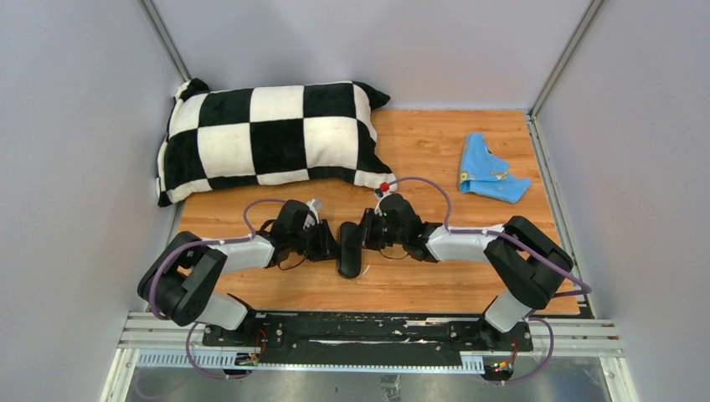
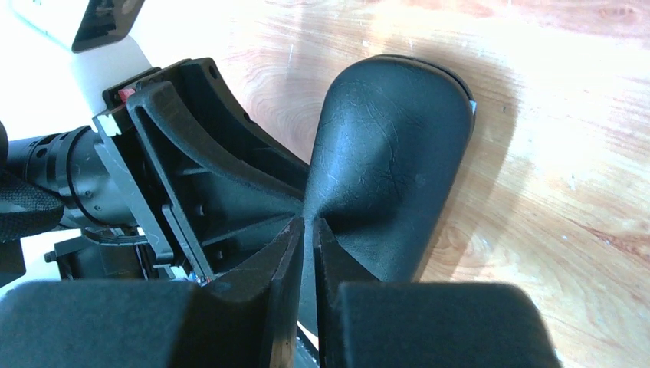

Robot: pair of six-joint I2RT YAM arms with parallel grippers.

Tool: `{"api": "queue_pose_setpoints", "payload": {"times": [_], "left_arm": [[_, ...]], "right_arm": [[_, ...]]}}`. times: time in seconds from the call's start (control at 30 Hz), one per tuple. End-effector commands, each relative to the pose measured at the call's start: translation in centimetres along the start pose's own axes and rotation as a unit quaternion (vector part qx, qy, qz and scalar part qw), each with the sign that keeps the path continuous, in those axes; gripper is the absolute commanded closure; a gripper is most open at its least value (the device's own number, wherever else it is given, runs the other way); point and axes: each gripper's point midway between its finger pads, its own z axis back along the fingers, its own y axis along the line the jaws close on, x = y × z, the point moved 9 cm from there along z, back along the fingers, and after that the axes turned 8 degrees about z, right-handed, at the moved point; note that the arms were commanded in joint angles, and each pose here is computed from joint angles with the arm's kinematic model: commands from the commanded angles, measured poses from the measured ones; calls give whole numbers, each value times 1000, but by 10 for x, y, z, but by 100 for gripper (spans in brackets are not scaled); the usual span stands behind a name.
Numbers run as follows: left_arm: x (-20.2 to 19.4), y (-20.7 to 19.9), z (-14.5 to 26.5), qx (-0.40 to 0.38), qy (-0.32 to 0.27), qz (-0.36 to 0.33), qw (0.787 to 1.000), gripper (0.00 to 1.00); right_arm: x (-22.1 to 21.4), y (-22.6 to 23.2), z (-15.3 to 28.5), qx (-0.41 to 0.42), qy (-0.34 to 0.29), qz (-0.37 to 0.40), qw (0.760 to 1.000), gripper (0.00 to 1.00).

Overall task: Organize the sunglasses
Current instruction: Close the sunglasses case at the center of the board.

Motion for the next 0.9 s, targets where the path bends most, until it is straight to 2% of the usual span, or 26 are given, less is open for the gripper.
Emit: {"api": "queue_pose_setpoints", "payload": {"times": [0.0, 0.07, 0.23, 0.33, 0.4, 0.47, 0.57, 0.7, 0.87], "left_arm": [[-2, 6, 10, 53, 4, -38, 998, 59], [0, 6, 16, 75, -2, -51, 996, 56], [4, 3, 31, 97, -10, -87, 991, 39], [5, -3, 36, 89, -4, -108, 990, 36], [5, -5, 39, 85, -1, -115, 990, 39], [3, -5, 40, 79, 3, -117, 990, 46], [1, -3, 39, 72, 7, -116, 991, 48], [-2, -3, 36, 57, 10, -108, 992, 47], [-3, -4, 34, 48, 12, -102, 994, 47]], "right_arm": [[-23, -22, -11, -63, 62, -13, 996, 85], [-27, -28, -14, -80, 77, -19, 994, 86], [-32, -35, -18, -111, 101, -22, 988, 86], [-29, -30, -14, -91, 86, -16, 992, 82], [-24, -23, -9, -71, 65, -7, 995, 73], [-17, -14, -2, -53, 42, 2, 998, 62], [-10, -6, 5, -43, 27, 12, 999, 35], [-7, -1, 1, -40, 41, 4, 998, 2], [-7, 1, -10, -21, 43, -28, 998, 0]]}}
